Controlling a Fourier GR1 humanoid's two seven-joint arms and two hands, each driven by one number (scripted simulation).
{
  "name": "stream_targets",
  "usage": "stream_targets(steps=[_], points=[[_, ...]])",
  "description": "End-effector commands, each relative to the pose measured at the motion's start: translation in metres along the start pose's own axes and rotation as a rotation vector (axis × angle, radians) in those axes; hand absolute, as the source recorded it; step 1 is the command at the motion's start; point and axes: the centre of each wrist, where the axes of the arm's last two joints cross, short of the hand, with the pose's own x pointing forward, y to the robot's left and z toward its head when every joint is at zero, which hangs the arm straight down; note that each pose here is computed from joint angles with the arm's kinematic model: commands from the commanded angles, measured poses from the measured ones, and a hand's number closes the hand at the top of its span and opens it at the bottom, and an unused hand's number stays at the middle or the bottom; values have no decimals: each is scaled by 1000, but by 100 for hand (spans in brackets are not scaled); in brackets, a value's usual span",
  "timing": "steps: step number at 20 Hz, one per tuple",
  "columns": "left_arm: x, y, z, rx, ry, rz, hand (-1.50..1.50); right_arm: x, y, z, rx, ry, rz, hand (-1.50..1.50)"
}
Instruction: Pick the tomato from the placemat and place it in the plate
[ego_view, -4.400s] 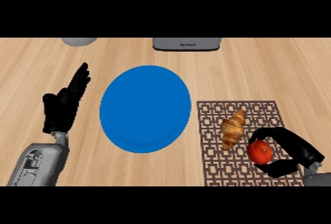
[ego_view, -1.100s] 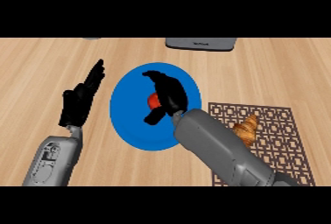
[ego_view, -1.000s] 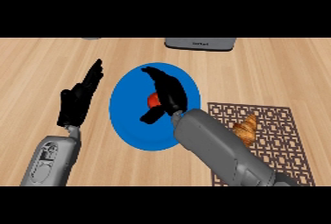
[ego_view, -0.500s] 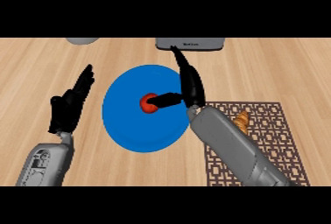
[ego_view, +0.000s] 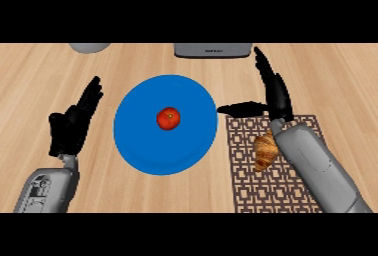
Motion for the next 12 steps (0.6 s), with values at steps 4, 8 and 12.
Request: stream_targets(steps=[4, 8, 12], points=[[16, 9, 11, -3, -17, -17, 0, -37, -66, 15, 6, -13, 34, -150], [4, -15, 5, -12, 15, 1, 0, -57, -78, 20, 17, -3, -10, -150], [-7, -19, -6, -5, -6, -11, 0, -60, -105, 14, 9, 0, -4, -150]])
